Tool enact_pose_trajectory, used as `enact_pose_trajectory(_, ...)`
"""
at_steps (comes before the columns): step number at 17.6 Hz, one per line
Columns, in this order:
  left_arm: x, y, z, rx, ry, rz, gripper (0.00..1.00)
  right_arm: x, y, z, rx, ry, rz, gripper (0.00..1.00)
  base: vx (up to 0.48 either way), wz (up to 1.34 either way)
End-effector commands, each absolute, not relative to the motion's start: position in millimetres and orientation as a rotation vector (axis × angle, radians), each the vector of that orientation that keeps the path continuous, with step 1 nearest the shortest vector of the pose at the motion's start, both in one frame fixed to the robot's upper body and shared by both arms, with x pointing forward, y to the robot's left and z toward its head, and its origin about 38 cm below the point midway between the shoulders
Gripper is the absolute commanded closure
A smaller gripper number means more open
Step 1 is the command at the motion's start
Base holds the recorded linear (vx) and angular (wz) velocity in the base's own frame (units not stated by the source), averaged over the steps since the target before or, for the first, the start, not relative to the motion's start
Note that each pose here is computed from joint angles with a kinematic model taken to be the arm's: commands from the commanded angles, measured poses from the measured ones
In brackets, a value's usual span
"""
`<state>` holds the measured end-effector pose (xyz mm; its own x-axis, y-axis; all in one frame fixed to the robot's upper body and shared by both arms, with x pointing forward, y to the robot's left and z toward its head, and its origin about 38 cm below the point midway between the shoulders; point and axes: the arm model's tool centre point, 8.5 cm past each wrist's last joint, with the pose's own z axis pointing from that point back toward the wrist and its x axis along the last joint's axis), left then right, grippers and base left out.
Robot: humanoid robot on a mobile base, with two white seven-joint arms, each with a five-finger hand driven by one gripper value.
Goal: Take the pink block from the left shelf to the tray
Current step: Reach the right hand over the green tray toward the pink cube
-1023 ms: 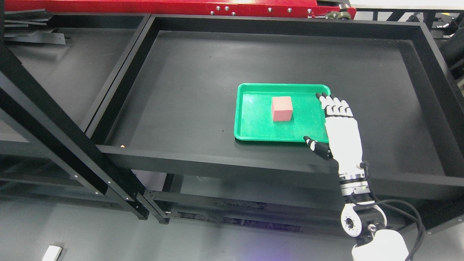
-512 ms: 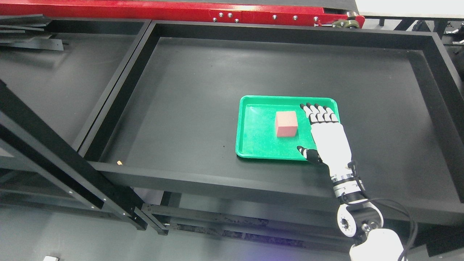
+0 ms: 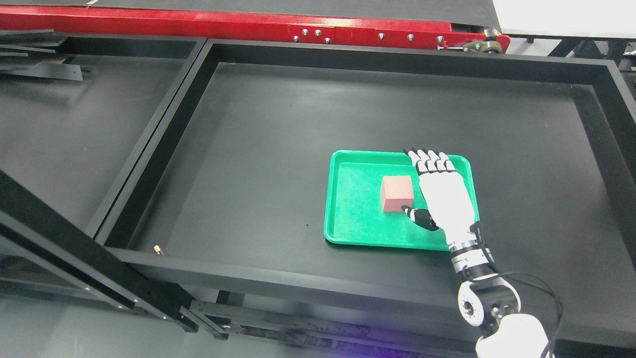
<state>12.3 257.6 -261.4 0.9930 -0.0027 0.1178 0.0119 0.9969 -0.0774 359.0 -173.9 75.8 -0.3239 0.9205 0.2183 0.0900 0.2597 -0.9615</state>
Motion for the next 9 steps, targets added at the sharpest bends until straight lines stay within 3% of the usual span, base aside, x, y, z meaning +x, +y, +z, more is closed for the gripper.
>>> enact_pose_trajectory(1,5.5,268.1,-260.9,-0.063,-0.115,-0.008,0.00,364.5,-172.7,58.2,-0.866,-1.541,1.288,0.01,0.108,0.00)
enact_pose_trajectory(9,5.5,268.1,-260.9,-0.063,-0.115,-0.008,0.00,367.8,-172.4,58.2,-0.787,-1.534,1.261,0.01,0.080,0.00)
